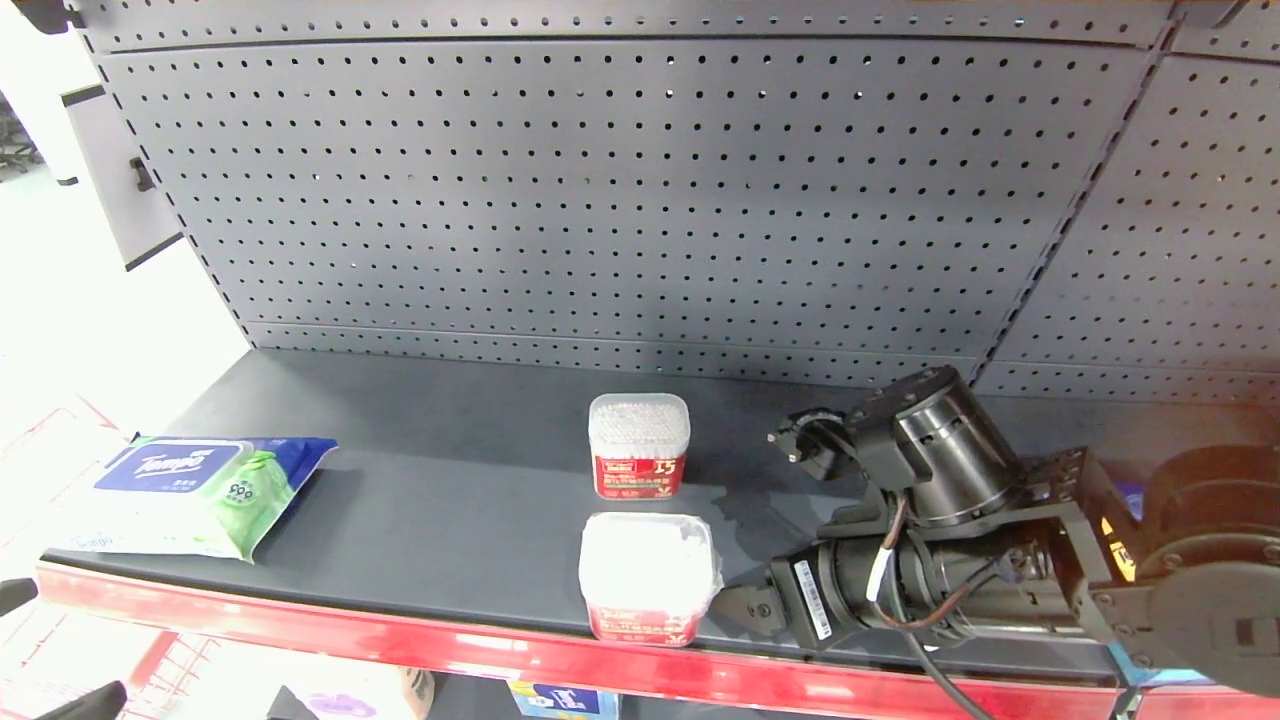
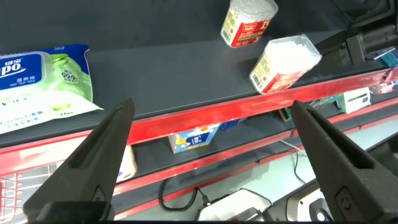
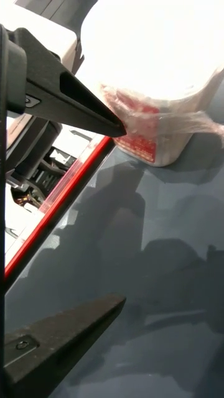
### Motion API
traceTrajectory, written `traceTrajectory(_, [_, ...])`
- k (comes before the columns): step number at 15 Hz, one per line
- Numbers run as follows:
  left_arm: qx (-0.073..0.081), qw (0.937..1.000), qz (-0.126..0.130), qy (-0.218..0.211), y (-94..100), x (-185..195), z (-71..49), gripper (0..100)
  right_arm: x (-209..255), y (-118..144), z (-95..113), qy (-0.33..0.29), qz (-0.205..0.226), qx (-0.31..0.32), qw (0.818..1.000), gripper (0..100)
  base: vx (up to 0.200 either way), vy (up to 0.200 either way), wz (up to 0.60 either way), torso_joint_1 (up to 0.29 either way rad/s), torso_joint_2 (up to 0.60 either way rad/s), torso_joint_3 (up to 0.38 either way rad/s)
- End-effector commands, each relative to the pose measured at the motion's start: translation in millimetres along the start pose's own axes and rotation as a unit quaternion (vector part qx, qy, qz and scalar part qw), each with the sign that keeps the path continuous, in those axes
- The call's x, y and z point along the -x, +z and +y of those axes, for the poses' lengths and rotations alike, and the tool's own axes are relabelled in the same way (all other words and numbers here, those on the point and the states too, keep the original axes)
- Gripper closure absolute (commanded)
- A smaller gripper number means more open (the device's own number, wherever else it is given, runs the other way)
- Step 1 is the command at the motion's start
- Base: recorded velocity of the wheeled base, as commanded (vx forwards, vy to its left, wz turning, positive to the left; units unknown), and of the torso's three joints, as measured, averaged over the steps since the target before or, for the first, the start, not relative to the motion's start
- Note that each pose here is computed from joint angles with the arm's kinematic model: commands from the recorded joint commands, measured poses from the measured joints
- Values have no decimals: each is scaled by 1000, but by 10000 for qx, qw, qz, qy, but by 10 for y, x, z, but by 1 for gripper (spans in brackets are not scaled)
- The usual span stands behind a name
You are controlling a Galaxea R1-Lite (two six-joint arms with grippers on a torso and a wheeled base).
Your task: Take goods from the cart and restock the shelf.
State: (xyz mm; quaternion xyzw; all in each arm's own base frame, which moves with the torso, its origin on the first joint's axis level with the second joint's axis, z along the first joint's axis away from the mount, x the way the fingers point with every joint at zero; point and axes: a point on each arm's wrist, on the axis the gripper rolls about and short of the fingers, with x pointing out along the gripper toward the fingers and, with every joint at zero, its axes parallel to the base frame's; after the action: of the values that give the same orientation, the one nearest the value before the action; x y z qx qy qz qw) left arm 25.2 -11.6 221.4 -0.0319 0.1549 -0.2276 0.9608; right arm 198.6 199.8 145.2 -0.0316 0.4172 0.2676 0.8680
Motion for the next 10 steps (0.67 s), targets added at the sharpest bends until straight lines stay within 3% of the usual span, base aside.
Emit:
traceTrajectory(1, [3,10000,0,0,1,-2,0,0,79,-55,-23,-20,-16,-8,10000,0,0,0,0,0,0,0])
traceTrajectory(4, [5,10000,8,1,-2,-3,1,0,191,-117,-56,-51,-83,-86,9999,0,0,0,0,0,0,0])
traceTrajectory(7, [-20,10000,-21,-16,-25,19,-3,0,678,-196,-137,-287,-808,42,9963,0,0,0,0,0,0,0])
traceTrajectory(10, [-40,9999,-110,-23,-92,94,-15,0,1300,-158,-332,-567,-1881,484,9793,0,0,0,0,0,0,0])
